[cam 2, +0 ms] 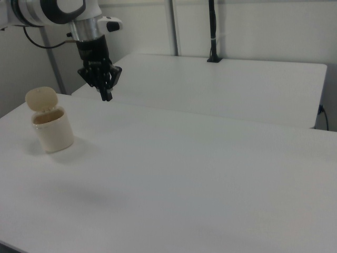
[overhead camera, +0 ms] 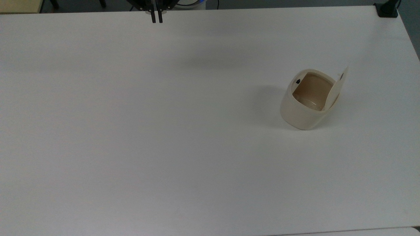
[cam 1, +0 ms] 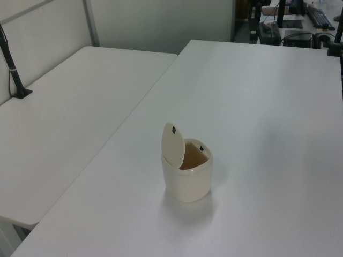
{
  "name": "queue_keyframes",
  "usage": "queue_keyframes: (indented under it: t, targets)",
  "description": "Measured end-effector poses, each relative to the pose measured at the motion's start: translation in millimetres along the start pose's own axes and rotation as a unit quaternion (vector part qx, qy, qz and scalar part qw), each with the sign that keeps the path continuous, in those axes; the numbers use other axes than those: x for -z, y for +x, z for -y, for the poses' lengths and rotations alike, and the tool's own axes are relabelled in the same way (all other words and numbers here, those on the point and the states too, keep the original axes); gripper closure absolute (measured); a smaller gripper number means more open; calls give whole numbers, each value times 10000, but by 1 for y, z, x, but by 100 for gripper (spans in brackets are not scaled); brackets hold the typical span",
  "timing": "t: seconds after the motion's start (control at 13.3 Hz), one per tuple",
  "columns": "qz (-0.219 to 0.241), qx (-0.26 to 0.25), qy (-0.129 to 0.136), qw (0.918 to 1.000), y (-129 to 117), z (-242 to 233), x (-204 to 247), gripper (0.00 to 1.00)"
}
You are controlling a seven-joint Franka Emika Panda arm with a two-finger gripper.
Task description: Open the trash bin
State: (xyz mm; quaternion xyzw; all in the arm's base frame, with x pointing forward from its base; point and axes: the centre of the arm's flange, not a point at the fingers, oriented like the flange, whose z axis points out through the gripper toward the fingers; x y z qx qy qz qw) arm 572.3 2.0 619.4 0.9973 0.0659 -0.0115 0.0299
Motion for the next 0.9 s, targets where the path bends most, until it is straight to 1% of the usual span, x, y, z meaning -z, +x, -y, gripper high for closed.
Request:
queue_keyframes:
  t: [0.08,0.15,0.3,0.38,0.68,0.9]
  targets:
    - [5,-28,-18,10000,-1,0,0,84]
    - [13,-40,-20,10000,-2,0,0,75]
    - [26,-52,-23,10000,-2,0,-2,55]
    - [28,-58,-26,10000,-2,-1,-2,42]
    - [32,-116,-48,9999,-3,-7,-2,0]
    - [29,-191,-47,9998,-4,-16,-2,0]
